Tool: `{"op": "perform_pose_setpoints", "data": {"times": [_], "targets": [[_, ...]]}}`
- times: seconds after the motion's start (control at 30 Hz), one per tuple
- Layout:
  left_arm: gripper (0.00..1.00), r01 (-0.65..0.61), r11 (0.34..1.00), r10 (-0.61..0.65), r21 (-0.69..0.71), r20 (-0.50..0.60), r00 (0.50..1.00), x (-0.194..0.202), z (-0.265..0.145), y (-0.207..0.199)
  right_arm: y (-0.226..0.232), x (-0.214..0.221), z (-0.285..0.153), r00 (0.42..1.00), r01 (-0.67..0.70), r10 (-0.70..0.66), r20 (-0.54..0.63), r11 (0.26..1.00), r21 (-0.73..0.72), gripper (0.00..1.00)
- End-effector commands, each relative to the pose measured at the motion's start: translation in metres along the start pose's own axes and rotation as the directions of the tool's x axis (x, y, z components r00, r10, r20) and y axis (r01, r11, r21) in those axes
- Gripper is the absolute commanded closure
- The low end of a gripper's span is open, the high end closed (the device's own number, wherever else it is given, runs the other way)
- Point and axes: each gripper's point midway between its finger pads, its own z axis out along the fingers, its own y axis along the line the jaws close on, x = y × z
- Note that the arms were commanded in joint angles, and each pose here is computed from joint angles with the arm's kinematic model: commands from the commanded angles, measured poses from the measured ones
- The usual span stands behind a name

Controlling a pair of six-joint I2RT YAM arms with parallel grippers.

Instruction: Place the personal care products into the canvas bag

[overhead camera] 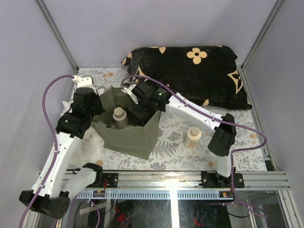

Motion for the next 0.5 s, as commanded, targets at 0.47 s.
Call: {"op": "perform_pose_setpoints", "data": {"times": [0.47], "targets": [[1.00,0.021,0.999,-0.023,0.034,0.047,0.999,-0.016,0.002,-0.009,-0.025,-0.056,-0.070,0.966,-0.065,0.049,0.255,0.996,0.057,0.13]]}}
